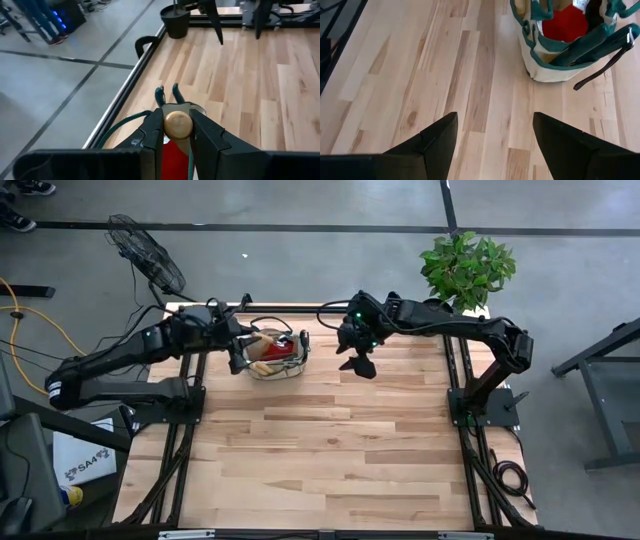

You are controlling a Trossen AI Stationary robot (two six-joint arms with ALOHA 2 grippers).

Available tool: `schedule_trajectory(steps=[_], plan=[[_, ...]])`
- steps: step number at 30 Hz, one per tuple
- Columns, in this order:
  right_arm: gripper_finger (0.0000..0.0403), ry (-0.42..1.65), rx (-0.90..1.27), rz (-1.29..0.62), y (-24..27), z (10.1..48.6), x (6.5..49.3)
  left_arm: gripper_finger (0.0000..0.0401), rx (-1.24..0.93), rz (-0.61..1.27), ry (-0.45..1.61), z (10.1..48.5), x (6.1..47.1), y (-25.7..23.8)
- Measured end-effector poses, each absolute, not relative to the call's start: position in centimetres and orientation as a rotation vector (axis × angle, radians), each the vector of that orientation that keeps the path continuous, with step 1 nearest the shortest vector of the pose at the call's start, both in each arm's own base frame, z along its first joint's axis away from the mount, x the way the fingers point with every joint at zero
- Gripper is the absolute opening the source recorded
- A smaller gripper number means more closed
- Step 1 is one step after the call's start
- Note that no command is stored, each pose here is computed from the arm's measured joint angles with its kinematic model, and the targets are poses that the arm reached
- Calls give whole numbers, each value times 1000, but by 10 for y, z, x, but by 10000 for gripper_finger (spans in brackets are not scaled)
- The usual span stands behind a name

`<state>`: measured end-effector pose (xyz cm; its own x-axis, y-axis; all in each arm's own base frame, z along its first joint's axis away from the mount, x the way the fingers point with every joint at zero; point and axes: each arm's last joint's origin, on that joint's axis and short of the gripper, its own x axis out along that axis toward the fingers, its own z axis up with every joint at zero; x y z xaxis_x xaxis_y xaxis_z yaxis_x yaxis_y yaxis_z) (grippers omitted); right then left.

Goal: Pick & Place Garden tools in Gardening bag
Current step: Put the brown hand rake into the gardening bag

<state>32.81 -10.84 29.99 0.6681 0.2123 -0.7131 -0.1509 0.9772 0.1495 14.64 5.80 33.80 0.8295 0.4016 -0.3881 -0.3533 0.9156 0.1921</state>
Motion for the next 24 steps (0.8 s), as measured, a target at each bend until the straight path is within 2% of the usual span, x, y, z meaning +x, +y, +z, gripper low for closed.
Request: schedule_trajectory(steps=[9,14,24], plan=[[252,772,60,202,-109,303,331,63,103,336,425,338,143,66],[252,766,57,202,-109,303,332,63,126,317,307,325,142,65],[252,764,64,197,-109,303,332,63,210,373,130,300,107,49]])
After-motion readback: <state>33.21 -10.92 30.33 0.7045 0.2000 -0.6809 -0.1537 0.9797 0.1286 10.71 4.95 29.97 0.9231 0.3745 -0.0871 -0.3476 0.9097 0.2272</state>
